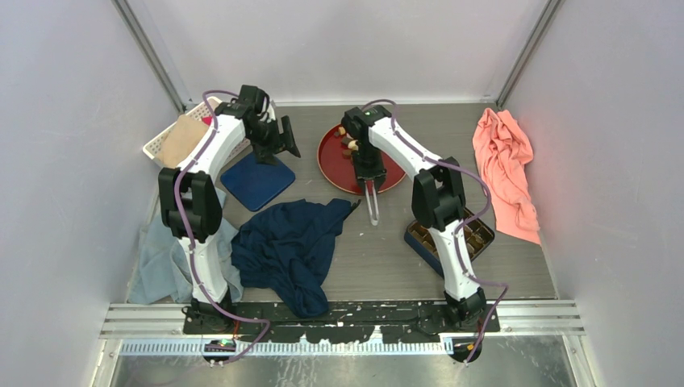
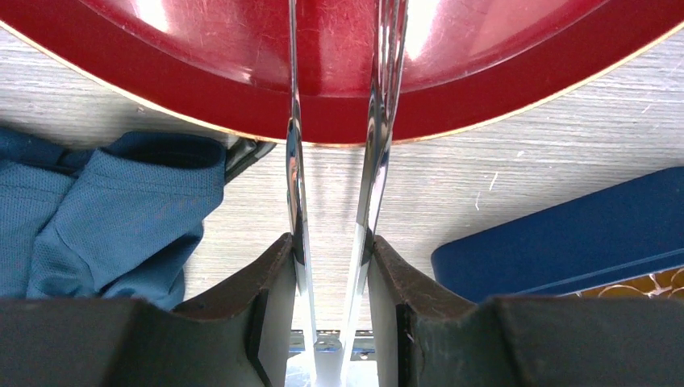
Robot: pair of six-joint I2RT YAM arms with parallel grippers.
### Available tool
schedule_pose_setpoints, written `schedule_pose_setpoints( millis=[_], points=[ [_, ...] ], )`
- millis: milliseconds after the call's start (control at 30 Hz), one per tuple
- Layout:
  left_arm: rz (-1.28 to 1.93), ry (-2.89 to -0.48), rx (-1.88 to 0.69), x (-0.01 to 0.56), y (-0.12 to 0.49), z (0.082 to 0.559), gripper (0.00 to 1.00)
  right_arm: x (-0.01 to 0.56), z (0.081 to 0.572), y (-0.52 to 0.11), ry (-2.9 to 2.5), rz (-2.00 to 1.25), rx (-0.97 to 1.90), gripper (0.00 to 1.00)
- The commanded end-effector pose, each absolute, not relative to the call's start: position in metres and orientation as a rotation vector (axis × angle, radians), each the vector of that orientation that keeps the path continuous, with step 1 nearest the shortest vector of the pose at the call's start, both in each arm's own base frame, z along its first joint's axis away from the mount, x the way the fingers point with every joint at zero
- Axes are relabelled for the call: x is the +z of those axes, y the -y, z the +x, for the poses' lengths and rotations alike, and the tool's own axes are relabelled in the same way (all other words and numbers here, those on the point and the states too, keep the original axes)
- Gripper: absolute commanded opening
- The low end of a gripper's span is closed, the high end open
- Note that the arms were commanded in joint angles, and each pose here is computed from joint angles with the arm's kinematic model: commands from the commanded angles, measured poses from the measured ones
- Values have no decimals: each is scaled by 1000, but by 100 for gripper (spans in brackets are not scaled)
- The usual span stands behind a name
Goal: Pack the chocolate
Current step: Pick up the fake chocolate from the plate, then place the fake chocolate in the packing box.
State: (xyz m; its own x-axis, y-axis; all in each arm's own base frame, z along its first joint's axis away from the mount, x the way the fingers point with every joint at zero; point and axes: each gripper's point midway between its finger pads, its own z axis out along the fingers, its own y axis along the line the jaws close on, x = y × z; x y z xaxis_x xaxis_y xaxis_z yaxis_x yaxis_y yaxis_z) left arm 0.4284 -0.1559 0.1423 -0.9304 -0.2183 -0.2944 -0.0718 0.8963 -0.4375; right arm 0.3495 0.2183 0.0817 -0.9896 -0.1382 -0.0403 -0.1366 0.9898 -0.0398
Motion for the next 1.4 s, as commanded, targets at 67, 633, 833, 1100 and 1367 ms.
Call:
schedule_pose_setpoints(
  millis=[67,633,833,1100,1367],
  points=[
    [-184,-2633,-655,171,156,433,77,126,340,-211,-3020,-172,-24,17],
    [-196,-2642,-676,165,161,441,77,155,260,-158,-3065,-59,-120,16],
    [-208,-2641,-695,165,164,446,77,163,229,-141,-3078,7,-138,15],
    [-209,-2633,-705,169,166,448,77,159,190,-121,-3105,105,-157,15],
    [-201,-2641,-719,170,174,446,77,151,161,-110,-3129,172,-148,15]
  ],
)
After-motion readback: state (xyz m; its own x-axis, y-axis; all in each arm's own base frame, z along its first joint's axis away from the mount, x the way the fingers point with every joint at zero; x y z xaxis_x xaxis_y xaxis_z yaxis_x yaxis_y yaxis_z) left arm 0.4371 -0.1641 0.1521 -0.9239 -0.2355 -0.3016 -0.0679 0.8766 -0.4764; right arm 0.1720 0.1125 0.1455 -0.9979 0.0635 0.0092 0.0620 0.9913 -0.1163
